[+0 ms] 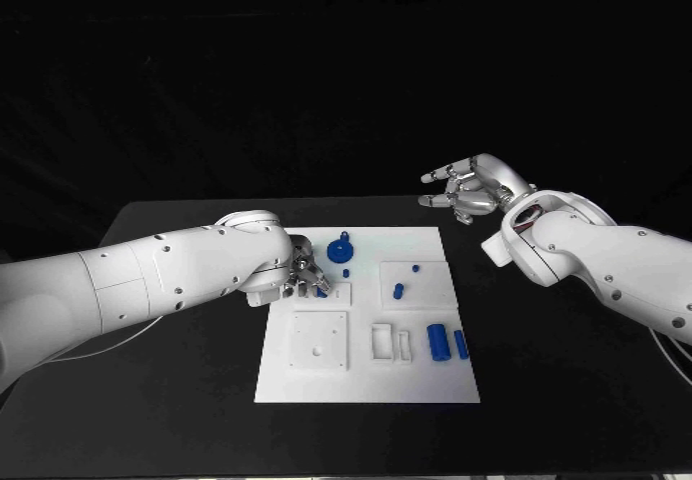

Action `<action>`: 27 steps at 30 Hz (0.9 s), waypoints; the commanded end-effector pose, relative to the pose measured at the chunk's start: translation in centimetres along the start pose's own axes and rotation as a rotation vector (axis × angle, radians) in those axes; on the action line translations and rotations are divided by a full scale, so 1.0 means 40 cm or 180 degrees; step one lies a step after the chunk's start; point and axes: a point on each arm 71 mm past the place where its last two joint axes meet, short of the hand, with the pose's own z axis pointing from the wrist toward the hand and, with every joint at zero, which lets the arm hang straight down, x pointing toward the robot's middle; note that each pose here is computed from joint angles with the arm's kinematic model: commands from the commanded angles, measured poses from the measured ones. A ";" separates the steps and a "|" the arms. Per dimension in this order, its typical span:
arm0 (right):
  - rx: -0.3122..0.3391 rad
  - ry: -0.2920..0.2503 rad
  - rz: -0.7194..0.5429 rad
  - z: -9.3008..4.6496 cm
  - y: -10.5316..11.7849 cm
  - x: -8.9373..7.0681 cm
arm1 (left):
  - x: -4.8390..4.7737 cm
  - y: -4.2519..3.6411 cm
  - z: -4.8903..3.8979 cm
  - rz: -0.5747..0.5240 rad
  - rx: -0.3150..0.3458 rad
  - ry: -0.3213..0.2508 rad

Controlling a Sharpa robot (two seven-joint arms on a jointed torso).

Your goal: Assemble the parts on the task board

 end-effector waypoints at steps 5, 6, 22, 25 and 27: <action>-0.0036 0.0041 0.0009 0.000 0.003 0.003 | 0.020 -0.002 0.002 0.0093 0.0018 0.0147; -0.0037 0.0041 0.0010 0.000 0.003 0.003 | 0.020 -0.002 0.002 0.0092 0.0016 0.0141; -0.0037 0.0043 0.0011 0.000 0.003 0.003 | 0.015 -0.007 0.006 0.0082 0.0020 0.0089; -0.0036 0.0043 0.0011 0.000 0.003 0.003 | 0.016 -0.011 0.006 0.0088 0.0030 0.0098; -0.0035 0.0042 0.0011 0.000 0.002 0.003 | 0.017 -0.012 0.007 0.0092 0.0033 0.0104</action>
